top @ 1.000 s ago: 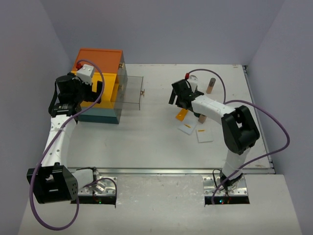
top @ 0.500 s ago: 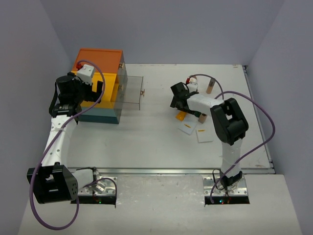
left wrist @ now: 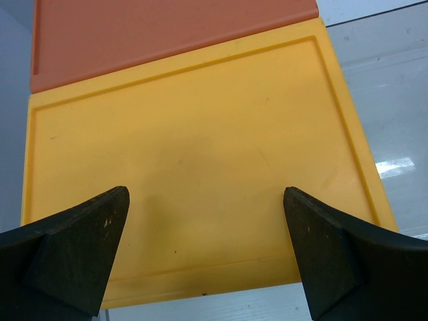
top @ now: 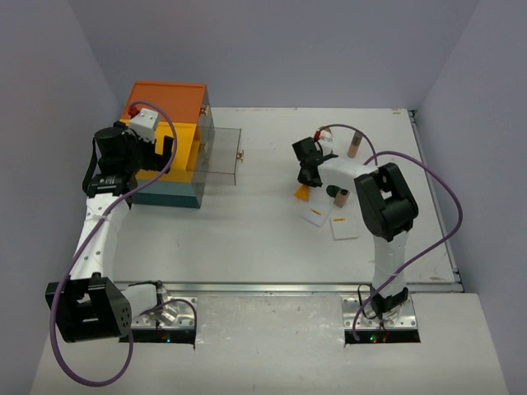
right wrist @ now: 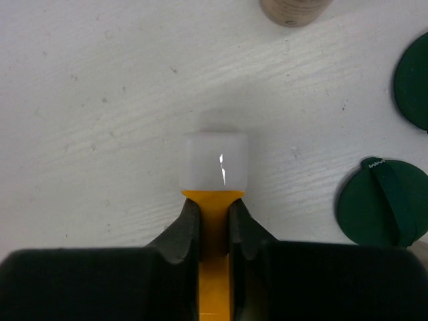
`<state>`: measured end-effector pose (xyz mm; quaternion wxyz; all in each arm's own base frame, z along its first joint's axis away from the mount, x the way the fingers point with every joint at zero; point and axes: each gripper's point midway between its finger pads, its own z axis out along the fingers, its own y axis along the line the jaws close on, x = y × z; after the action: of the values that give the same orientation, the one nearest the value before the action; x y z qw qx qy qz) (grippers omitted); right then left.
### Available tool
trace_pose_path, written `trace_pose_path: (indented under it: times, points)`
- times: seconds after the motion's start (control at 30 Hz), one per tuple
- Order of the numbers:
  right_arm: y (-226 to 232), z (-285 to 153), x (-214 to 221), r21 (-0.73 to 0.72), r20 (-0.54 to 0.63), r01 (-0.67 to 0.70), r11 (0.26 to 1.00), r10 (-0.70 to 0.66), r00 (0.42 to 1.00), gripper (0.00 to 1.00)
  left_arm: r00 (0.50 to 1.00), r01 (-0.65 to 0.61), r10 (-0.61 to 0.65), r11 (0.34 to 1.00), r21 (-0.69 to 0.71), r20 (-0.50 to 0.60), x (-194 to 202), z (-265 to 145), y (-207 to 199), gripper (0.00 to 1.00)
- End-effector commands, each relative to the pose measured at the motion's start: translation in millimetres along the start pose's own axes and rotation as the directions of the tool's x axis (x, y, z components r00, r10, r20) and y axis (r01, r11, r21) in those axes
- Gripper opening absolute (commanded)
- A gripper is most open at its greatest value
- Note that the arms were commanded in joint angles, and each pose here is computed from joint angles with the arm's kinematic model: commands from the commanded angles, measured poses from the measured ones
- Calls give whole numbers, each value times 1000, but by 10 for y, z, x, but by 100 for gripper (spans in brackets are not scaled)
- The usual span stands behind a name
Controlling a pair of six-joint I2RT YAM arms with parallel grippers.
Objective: Organize the makeup
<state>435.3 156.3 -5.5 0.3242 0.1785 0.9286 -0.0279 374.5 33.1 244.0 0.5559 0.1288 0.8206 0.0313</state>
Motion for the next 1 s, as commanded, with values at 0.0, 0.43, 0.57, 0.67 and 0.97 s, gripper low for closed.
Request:
trace_pose_path:
  times: [0.0,0.43,0.57,0.67,0.97]
  points:
    - [176,-46,76,-149,-15,44,988,-47,999,2,1000,-3,3,1000,-4,22,-38,-28,11,100]
    - [1315,-1896,-1078,-528,558,407,745,-56,828,0,1000,13,-12,1000,-13,27,-45,-56,17,100]
    - [1782,-2679,-1247,-591,644,464,660,40,764,0,999,15,-14,1000,-16,37,-76,-65,22,100]
    - [2159,-3071,-1241,-663,640,462,588,126,758,0,999,17,-16,1000,-23,37,-87,-74,37,100]
    - [2767,-2995,-973,-733,562,400,550,160,812,0,999,18,-17,999,-28,36,-74,-98,45,100]
